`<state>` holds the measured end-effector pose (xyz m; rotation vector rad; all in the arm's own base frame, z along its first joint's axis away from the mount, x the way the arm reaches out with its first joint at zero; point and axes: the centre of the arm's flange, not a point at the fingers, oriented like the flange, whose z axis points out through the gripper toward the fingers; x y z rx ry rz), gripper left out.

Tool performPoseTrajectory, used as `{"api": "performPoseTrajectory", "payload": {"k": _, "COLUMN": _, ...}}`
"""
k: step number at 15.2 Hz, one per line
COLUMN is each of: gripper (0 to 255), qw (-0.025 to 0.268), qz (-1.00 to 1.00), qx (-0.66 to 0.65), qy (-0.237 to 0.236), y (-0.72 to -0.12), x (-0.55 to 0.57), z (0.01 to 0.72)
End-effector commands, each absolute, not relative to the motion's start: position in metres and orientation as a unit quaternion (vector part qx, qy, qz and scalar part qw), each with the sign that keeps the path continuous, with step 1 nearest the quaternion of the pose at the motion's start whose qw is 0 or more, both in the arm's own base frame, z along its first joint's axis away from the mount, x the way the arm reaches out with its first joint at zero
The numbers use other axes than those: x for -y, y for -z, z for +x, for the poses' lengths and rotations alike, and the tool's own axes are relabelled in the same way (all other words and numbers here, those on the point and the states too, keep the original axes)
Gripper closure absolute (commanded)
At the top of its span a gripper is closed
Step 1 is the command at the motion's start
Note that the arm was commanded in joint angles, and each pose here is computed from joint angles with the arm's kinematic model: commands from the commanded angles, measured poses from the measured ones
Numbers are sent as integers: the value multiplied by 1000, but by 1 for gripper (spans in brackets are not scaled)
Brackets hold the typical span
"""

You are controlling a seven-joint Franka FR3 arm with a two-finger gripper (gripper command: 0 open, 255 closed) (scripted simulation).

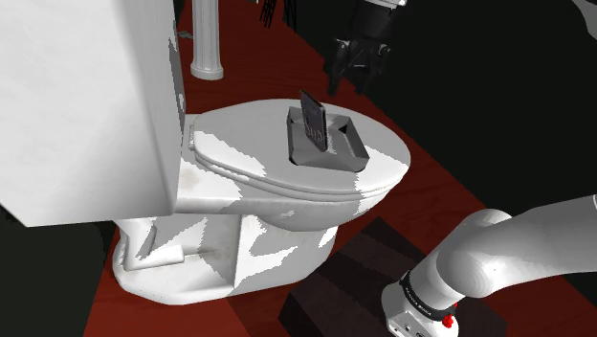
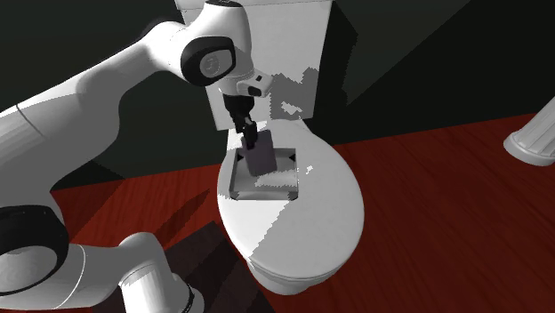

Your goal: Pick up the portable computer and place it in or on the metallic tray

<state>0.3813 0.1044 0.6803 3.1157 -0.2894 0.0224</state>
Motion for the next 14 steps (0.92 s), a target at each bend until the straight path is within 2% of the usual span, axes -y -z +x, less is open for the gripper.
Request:
{"api": "performPoseTrajectory", "payload": {"k": 1, "gripper": 0, "qw": 6, "qz": 996, "qx": 92, "qy": -7, "y": -680, "x": -104, "z": 381}}
{"api": "performPoseTrajectory", "payload": {"k": 3, "gripper": 0, "qw": 6, "qz": 996, "qx": 92, "qy": -7, "y": -680, "x": -104, "z": 381}}
{"api": "performPoseTrajectory", "payload": {"k": 7, "gripper": 0, "qw": 6, "qz": 996, "qx": 92, "qy": -7, "y": -730, "x": -105, "z": 381}}
{"api": "performPoseTrajectory", "payload": {"k": 14, "gripper": 0, "qw": 6, "qz": 996, "qx": 92, "qy": -7, "y": -730, "x": -105, "z": 381}}
